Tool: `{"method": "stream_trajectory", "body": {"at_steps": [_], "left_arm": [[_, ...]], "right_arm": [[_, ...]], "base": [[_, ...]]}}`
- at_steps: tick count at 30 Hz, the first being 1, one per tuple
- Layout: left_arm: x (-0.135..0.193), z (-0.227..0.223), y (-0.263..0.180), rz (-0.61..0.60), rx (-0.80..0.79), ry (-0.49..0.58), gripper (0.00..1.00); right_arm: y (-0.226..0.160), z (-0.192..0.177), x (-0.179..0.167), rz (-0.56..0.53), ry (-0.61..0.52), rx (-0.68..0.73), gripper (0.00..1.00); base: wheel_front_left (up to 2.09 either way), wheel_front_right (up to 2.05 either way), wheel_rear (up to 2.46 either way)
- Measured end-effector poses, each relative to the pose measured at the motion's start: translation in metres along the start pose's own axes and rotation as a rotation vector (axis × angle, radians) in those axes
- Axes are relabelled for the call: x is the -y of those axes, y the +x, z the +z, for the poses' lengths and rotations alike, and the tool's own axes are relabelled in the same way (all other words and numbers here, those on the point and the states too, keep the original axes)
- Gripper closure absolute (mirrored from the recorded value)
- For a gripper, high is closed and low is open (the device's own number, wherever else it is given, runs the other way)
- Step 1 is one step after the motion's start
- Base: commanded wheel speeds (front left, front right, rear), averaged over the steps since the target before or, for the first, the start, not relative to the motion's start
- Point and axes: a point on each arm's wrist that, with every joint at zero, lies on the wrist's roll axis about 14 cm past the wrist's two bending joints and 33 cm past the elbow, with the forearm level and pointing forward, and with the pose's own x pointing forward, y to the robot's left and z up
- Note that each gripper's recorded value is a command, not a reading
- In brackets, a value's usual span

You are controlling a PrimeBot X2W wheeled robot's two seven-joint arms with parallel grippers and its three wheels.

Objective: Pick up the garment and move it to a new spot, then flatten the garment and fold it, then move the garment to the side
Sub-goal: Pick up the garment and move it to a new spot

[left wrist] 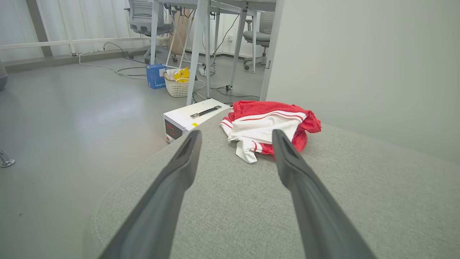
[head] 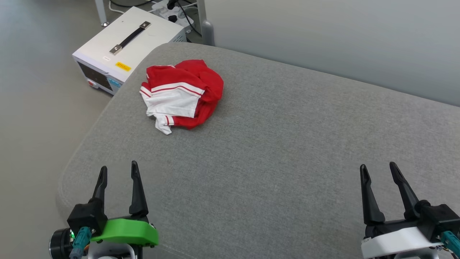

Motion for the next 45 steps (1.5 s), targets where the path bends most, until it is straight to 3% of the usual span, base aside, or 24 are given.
{"method": "stream_trajectory", "body": {"at_steps": [14, 19, 26, 29, 30, 33, 39, 45], "left_arm": [[-0.04, -0.001, -0.016, 0.127, -0.015, -0.002, 0.0], [-0.036, 0.004, 0.0, 0.078, 0.003, 0.002, 0.0], [-0.031, 0.049, 0.071, -0.011, 0.139, 0.028, 0.0], [-0.025, 0.079, 0.111, -0.066, 0.208, 0.108, 0.0], [-0.013, 0.105, 0.15, -0.111, 0.265, 0.169, 0.0], [0.005, 0.108, 0.18, -0.172, 0.265, 0.197, 0.0], [0.037, 0.067, 0.227, -0.285, 0.12, 0.196, 0.0], [0.069, -0.011, 0.245, -0.403, -0.26, 0.223, 0.0]], "right_arm": [[0.017, -0.014, -0.031, 0.105, 0.019, -0.027, 0.0], [0.02, -0.017, -0.033, 0.114, 0.011, -0.031, 0.0], [0.034, -0.014, -0.025, 0.105, -0.018, 0.004, 0.0], [0.043, -0.017, -0.019, 0.096, -0.034, 0.011, 0.0], [0.053, -0.021, -0.01, 0.08, -0.041, 0.02, 0.0], [0.06, -0.027, 0.0, 0.061, -0.044, 0.022, 0.0], [0.062, -0.046, 0.021, 0.017, -0.038, -0.008, 0.0], [0.058, -0.054, 0.044, -0.035, -0.062, -0.027, 0.0]], "base": [[0.0, 0.0, 0.0], [0.0, 0.0, 0.0], [0.0, 0.0, 0.0], [0.0, 0.0, 0.0], [0.0, 0.0, 0.0], [0.0, 0.0, 0.0], [0.0, 0.0, 0.0], [0.0, 0.0, 0.0]]}}
